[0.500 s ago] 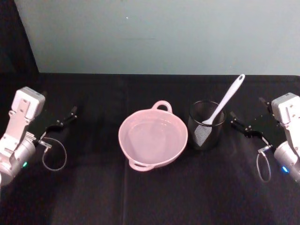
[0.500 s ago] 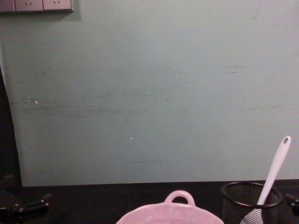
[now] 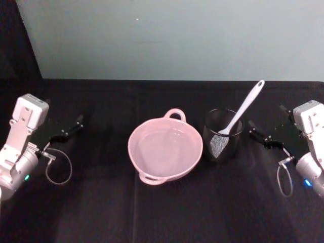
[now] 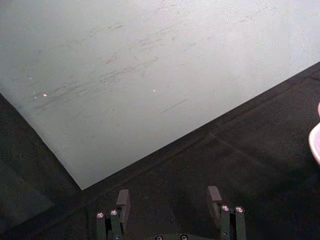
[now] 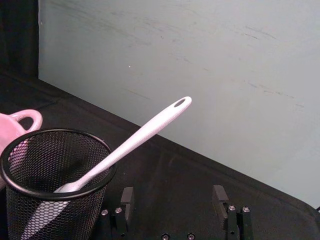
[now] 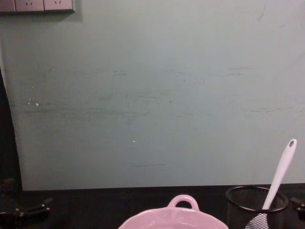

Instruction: Use the one hand to pick up the spoon and stir the clear water in the bowl.

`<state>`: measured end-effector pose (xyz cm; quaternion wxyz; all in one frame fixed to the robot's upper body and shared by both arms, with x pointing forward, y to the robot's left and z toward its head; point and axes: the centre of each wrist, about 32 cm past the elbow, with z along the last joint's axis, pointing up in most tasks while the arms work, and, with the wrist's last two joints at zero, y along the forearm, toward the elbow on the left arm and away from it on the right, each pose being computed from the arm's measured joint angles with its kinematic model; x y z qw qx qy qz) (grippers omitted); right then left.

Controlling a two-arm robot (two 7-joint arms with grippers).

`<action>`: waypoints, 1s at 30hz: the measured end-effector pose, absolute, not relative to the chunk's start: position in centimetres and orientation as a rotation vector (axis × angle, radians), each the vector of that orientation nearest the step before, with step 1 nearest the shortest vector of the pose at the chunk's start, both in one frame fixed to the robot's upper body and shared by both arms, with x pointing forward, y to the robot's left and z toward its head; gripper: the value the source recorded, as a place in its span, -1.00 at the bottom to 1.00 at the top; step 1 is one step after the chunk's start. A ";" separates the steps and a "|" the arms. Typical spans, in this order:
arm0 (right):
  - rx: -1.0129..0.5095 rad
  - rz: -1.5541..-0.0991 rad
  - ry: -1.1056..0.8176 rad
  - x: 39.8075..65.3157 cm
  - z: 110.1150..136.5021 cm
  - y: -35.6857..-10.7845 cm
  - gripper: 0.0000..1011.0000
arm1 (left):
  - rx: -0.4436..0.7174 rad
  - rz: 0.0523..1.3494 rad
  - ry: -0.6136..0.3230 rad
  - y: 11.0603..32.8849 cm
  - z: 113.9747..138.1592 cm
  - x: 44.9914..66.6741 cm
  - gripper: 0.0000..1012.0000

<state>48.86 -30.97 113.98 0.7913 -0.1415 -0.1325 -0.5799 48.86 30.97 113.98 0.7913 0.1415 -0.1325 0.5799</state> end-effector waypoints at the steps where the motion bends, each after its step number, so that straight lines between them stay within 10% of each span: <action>1: -0.304 -1.248 -0.285 48.9 114.0 -31.0 0.98 | 0.305 1.248 -0.285 31.0 114.0 48.9 1.00; 30: -0.312 -1.271 -0.293 47.3 114.5 -31.1 0.98 | 0.304 1.248 -0.285 31.0 114.0 48.9 1.00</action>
